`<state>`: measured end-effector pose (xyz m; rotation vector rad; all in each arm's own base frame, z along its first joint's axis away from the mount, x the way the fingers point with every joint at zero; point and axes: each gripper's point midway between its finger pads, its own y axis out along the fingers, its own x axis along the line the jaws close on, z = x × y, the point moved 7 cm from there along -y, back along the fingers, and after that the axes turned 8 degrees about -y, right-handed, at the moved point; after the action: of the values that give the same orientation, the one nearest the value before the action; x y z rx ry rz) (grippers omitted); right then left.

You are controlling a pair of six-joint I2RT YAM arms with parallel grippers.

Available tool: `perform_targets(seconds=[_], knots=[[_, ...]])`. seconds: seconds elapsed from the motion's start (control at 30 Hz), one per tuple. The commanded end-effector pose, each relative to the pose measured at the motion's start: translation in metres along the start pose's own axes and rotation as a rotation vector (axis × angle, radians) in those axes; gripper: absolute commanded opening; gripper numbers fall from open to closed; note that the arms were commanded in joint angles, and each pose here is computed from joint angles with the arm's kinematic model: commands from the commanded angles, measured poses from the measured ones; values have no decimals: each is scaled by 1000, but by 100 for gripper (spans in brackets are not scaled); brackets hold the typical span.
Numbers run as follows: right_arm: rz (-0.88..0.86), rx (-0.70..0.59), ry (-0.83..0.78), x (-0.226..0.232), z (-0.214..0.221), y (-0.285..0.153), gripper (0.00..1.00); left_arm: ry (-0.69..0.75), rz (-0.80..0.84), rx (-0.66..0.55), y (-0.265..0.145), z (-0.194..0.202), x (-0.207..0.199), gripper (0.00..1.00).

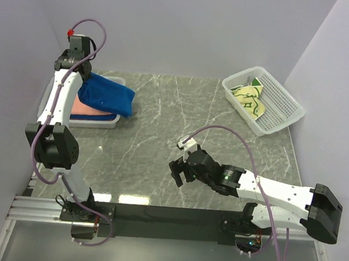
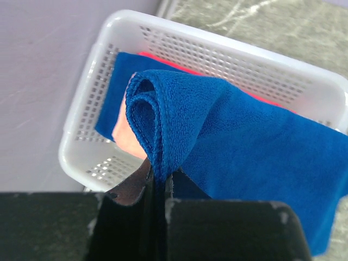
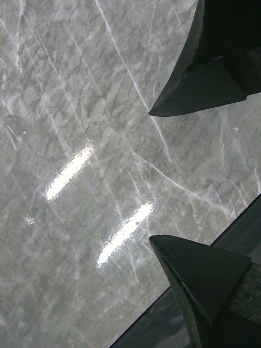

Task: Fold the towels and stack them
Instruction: Neatly place the folded towel into the bin

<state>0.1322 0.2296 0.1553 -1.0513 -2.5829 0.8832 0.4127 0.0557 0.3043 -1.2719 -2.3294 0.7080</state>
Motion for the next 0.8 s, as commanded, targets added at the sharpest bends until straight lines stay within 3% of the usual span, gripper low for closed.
perform_targets(seconds=[0.0,0.77], knots=[[25,-33,-5,-2,-15,-1,95,-25,-47,-108,-15,-23,15,1],[18,-4,-31,-1,-14,2,95,46,-106,-127,9,-17,22,1]])
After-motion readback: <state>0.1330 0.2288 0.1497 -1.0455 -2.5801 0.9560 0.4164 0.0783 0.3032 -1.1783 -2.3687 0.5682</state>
